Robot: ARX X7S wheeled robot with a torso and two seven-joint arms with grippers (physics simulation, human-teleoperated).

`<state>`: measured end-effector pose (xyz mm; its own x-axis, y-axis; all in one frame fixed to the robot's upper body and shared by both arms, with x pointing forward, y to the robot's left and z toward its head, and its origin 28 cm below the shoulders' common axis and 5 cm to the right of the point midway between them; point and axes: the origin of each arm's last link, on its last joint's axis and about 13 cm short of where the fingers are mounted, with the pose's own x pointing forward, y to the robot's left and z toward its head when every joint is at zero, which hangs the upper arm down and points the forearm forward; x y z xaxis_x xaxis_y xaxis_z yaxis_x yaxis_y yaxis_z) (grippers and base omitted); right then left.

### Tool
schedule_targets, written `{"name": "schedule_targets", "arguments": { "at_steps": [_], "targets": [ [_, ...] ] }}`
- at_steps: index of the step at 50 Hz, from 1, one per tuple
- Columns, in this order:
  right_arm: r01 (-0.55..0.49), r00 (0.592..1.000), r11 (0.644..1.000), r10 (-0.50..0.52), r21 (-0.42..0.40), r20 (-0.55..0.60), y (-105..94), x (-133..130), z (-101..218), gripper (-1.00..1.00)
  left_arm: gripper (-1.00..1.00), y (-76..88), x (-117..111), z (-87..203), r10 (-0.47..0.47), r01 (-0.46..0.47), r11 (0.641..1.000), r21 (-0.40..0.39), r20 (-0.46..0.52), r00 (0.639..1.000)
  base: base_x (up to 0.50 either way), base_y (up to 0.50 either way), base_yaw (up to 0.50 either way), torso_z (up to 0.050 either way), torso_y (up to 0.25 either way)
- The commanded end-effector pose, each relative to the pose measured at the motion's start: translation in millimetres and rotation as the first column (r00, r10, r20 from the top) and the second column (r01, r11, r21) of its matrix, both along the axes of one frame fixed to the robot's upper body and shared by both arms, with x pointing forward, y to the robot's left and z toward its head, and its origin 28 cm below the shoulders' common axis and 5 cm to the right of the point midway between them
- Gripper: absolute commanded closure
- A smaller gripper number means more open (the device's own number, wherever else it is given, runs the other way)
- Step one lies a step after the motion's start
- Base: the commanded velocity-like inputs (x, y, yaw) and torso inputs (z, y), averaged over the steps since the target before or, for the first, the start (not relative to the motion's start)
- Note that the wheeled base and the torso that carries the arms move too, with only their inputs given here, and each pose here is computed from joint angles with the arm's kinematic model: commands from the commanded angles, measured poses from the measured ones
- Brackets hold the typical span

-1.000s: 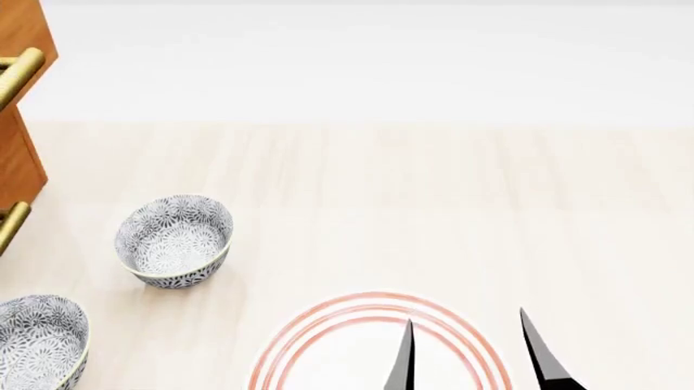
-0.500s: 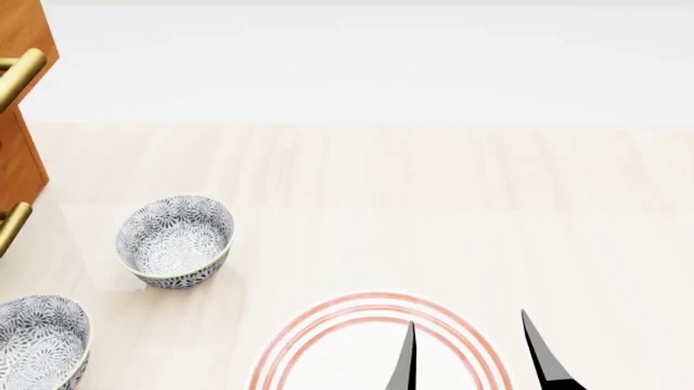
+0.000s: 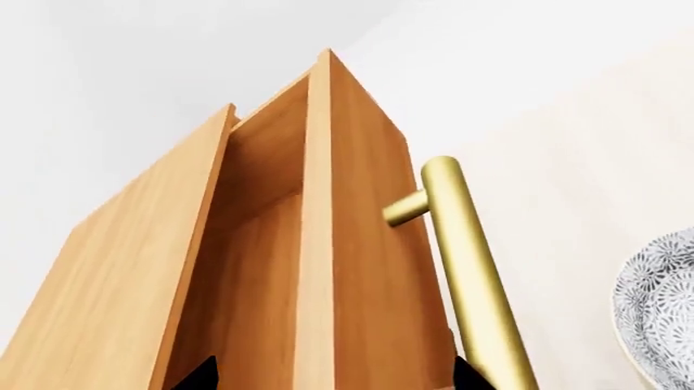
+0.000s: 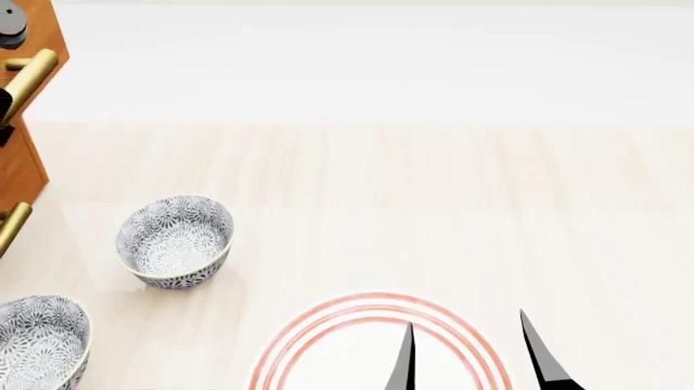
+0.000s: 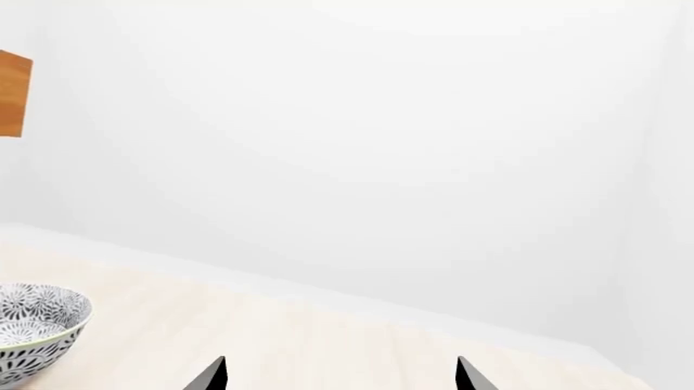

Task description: Open the top drawer of the cabinet.

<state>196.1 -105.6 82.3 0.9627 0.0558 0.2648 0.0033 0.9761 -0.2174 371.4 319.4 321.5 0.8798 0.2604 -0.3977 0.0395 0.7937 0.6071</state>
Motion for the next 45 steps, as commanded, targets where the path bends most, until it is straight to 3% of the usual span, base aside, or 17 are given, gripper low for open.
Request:
{"name": "schedule_targets", "arguments": {
  "at_steps": [1,5,15,45],
  "targets": [
    [0.001,1.000,1.000,-0.001,0.000,0.001,-0.4,-0.2,0.1,-1.00,-1.00,-0.4,3.9,-55.1,-0.063,0.018,0.982,-0.190,-0.235,0.970,0.00,0.00,0.00,0.000,0.000],
    [-0.002,1.000,1.000,0.002,-0.001,-0.002,0.4,0.4,-1.4,-1.00,-1.00,-10.1,-1.8,-51.7,-0.163,0.113,0.964,-0.239,-0.198,0.966,0.00,0.00,0.00,-0.003,0.000],
    [-0.001,1.000,1.000,0.001,-0.003,-0.001,-0.3,-0.2,-0.9,-1.00,-1.00,-30.7,-12.5,-44.6,-0.297,0.242,0.927,-0.287,-0.168,0.940,0.00,0.00,0.00,-0.002,0.000],
    [0.002,1.000,1.000,-0.002,-0.010,0.001,-1.5,-0.9,0.8,-1.00,-1.00,-45.2,-18.6,-27.2,-0.372,0.327,0.886,-0.329,-0.084,0.924,0.00,0.00,0.00,-0.002,0.000]
  ]
}}
